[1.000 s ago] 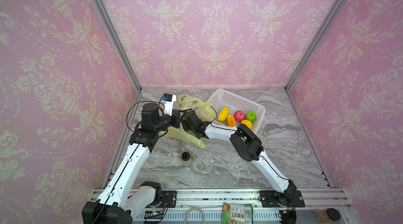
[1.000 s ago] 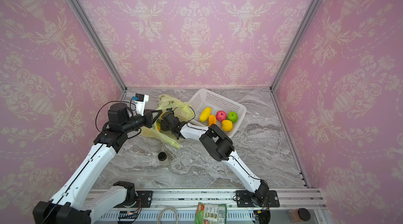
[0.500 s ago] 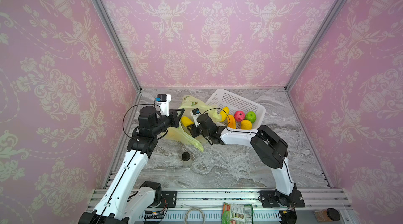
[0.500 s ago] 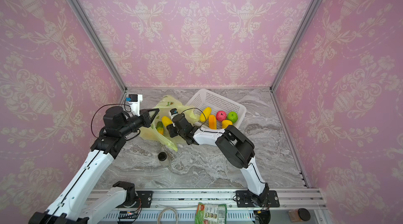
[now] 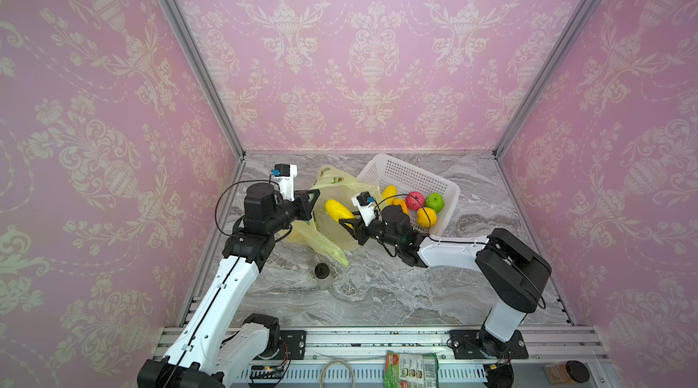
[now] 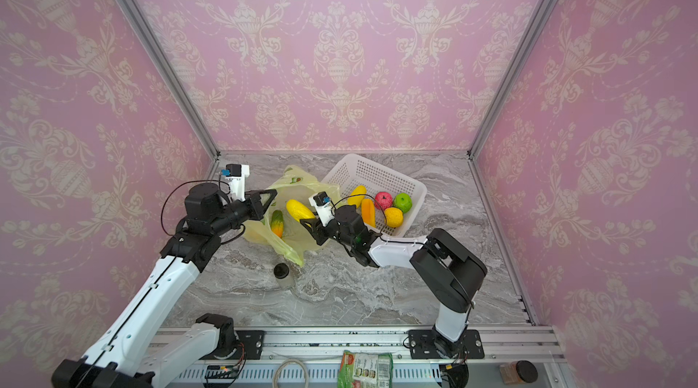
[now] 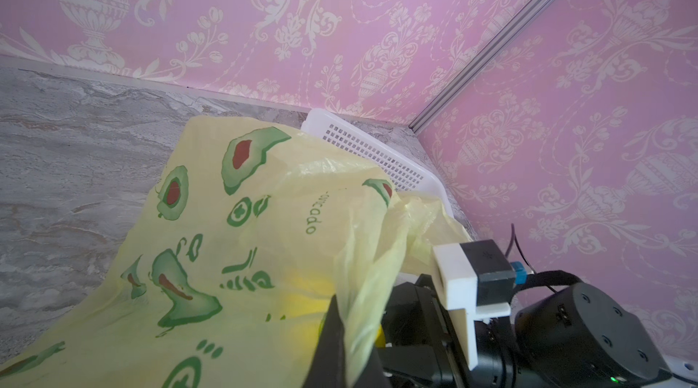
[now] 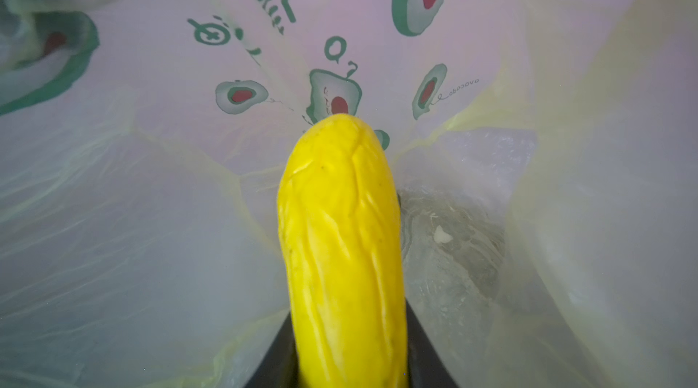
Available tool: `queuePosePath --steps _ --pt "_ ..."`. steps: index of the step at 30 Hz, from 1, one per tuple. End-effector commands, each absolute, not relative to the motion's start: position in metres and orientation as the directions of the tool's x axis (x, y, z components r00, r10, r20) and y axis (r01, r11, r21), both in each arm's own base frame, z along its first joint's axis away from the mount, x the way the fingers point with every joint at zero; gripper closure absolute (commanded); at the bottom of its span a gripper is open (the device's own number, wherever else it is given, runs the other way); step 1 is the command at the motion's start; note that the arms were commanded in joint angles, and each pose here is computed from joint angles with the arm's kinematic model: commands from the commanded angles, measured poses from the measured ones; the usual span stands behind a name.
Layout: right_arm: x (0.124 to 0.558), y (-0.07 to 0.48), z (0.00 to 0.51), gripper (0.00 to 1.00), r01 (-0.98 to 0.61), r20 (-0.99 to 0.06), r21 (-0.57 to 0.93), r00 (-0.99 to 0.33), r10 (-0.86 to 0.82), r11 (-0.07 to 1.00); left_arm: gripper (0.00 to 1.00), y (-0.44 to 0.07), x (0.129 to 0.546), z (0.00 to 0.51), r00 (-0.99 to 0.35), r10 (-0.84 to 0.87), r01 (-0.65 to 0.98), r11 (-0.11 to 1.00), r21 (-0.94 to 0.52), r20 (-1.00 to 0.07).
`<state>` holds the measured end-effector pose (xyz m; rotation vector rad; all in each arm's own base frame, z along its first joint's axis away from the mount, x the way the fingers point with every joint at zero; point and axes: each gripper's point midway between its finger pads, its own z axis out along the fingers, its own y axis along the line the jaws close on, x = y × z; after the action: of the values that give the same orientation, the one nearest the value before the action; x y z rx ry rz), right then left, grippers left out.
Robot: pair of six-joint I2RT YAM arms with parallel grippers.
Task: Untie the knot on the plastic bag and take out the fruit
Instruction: 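Lift the yellow elongated fruit out and carry it to the basket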
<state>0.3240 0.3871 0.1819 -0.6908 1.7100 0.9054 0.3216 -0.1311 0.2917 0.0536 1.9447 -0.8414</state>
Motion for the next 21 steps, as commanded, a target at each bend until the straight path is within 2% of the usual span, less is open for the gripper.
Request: queuePosePath --steps 1,5,8,16,21 --pt "0.309 0.372 0.238 0.79 -0.853 -0.988 0.157 -0.136 0.079 0.498 1.00 -0.132 0.321 0.302 -0.511 -0.308 0.379 0.758 -0.532 -0.803" --pt "0.308 0.332 0.262 0.81 -0.826 -0.983 0.164 -0.093 0.157 0.540 1.00 -0.135 0.321 0.299 -0.519 -0.304 0.389 0.748 -0.538 -0.799" --pt "0.315 0.297 0.275 0.85 -0.762 -0.977 0.183 -0.073 0.199 0.620 1.00 -0.135 0.322 0.296 -0.528 -0.303 0.383 0.749 -0.541 -0.793" --pt "0.341 0.207 0.281 0.87 -0.490 -0.966 0.240 -0.035 0.257 0.838 1.00 -0.137 0.319 0.297 -0.528 -0.297 0.395 0.743 -0.540 -0.795" --pt "0.372 0.150 0.254 0.88 -0.232 -0.939 0.344 -0.108 0.327 0.910 1.00 -0.137 0.318 0.300 -0.523 -0.302 0.404 0.736 -0.543 -0.797"
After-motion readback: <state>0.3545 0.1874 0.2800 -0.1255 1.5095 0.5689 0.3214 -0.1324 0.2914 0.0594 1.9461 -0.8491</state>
